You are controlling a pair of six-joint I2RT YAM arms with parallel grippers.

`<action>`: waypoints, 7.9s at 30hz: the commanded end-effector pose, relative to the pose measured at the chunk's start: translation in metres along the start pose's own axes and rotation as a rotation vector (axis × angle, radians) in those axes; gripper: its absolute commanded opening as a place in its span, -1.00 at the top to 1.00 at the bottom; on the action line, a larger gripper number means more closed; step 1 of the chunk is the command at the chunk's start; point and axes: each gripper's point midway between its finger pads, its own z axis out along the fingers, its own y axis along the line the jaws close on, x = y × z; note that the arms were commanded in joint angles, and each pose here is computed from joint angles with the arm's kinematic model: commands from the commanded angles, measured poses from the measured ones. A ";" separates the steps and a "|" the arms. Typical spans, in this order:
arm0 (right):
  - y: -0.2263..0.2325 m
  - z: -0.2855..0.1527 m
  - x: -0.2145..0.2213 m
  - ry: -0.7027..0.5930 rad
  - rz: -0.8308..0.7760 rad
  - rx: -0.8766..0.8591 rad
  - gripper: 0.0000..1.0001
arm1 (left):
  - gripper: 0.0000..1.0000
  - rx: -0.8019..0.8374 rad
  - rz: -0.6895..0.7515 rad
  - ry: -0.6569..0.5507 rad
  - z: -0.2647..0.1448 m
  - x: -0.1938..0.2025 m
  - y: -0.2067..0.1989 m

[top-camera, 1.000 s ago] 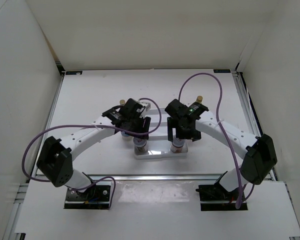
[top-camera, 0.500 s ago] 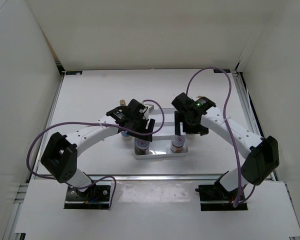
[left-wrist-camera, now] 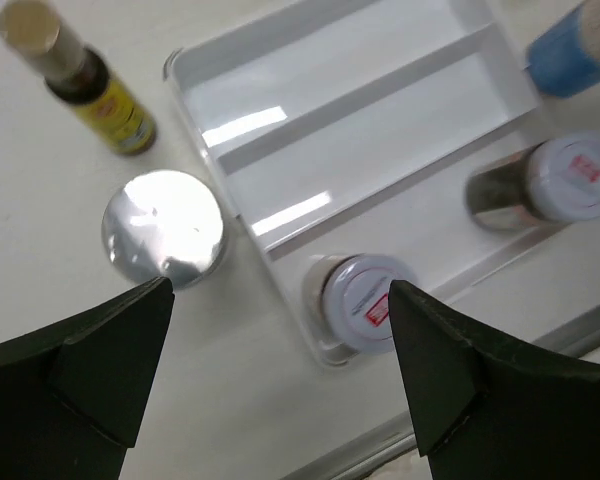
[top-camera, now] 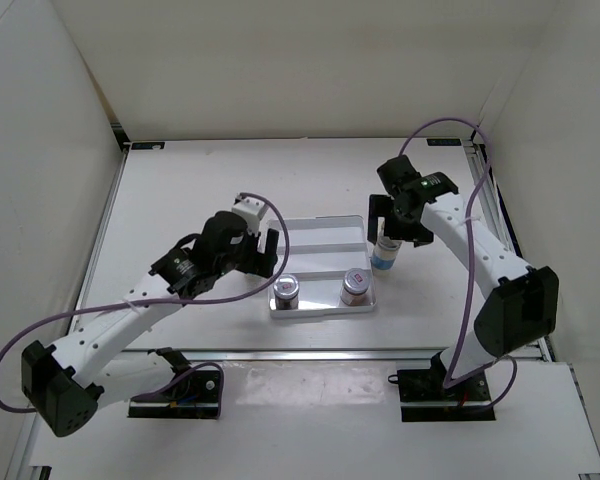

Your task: Organize the condiment bottles

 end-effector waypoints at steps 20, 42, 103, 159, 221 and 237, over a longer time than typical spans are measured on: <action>0.005 -0.046 -0.053 -0.235 -0.013 -0.047 0.36 | -0.98 -0.248 0.059 0.018 0.009 0.042 0.049; 0.096 -0.002 -0.028 -0.057 -0.156 -0.204 0.66 | -0.98 -0.297 0.052 0.004 0.007 0.039 0.057; 0.038 -0.045 -0.010 -0.146 -0.067 -0.128 -1.00 | 0.33 -0.202 -0.138 -0.041 -0.003 -0.072 0.041; -0.014 0.000 -0.092 -0.143 0.073 -0.180 -0.52 | -0.99 -0.372 0.022 -0.006 0.009 -0.033 0.073; 0.101 0.012 -0.118 -0.088 -0.172 -0.285 1.00 | -0.99 -0.493 -0.083 -0.135 -0.002 0.022 0.118; 0.096 0.025 -0.102 -0.071 -0.180 -0.179 -1.00 | -0.99 -0.510 -0.086 -0.147 -0.005 0.020 0.121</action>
